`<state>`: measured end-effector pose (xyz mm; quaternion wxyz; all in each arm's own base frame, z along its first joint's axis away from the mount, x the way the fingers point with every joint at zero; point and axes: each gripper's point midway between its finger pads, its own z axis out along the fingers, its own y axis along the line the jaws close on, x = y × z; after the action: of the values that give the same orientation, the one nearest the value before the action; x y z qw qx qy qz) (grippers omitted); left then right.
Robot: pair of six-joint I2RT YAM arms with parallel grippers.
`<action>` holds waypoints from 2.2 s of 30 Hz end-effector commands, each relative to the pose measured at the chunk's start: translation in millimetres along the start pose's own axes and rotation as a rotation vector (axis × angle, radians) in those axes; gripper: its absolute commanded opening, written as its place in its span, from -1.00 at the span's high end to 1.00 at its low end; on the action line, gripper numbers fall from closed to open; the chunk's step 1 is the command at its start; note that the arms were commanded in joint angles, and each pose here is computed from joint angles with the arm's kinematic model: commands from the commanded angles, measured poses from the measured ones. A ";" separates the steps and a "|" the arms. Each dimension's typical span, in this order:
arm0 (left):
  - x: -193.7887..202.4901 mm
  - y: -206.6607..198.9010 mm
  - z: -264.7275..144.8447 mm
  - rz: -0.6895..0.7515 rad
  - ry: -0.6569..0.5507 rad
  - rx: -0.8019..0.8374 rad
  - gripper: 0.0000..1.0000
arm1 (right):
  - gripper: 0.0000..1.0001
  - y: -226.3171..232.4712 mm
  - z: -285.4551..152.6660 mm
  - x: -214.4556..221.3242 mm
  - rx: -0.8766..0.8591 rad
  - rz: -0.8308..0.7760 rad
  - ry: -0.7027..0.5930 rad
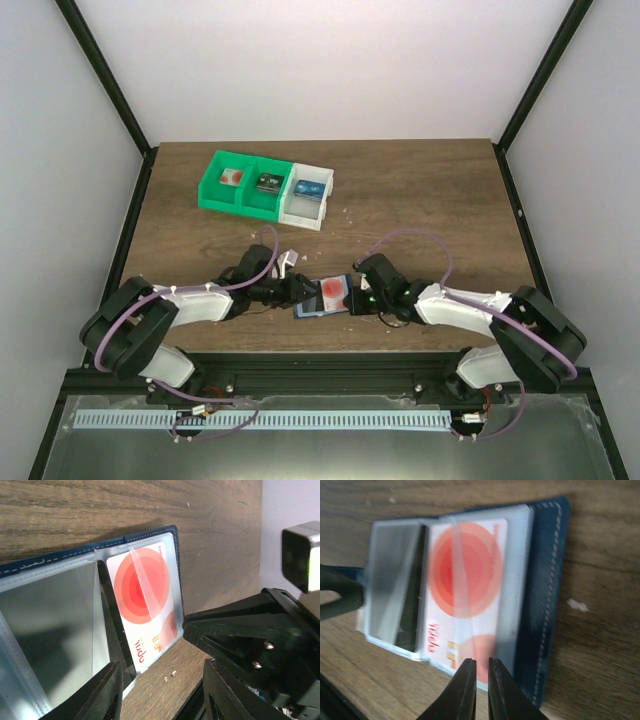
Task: Take the credit cards out of the card holder
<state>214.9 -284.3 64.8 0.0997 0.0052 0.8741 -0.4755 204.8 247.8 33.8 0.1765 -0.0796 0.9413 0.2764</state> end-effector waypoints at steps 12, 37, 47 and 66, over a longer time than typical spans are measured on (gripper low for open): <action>-7.2 -1.1 5.6 -0.003 -0.035 0.027 0.09 | 0.74 24.2 -5.3 -55.1 0.002 -0.017 -0.124; -11.5 18.5 19.7 0.016 -0.104 -0.085 0.14 | 0.72 -2.2 14.7 -17.5 0.015 0.028 -0.041; -10.3 20.6 21.3 0.007 -0.105 -0.087 0.14 | 0.60 1.4 17.4 -23.4 0.013 0.009 -0.042; -16.1 14.4 34.2 -0.011 -0.109 -0.077 0.63 | 0.83 -11.9 26.4 6.6 -0.013 0.022 0.015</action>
<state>233.3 -301.4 36.6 0.1349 -0.0295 0.8845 -0.4457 223.9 265.5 24.9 0.1978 -0.0731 0.9283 0.3064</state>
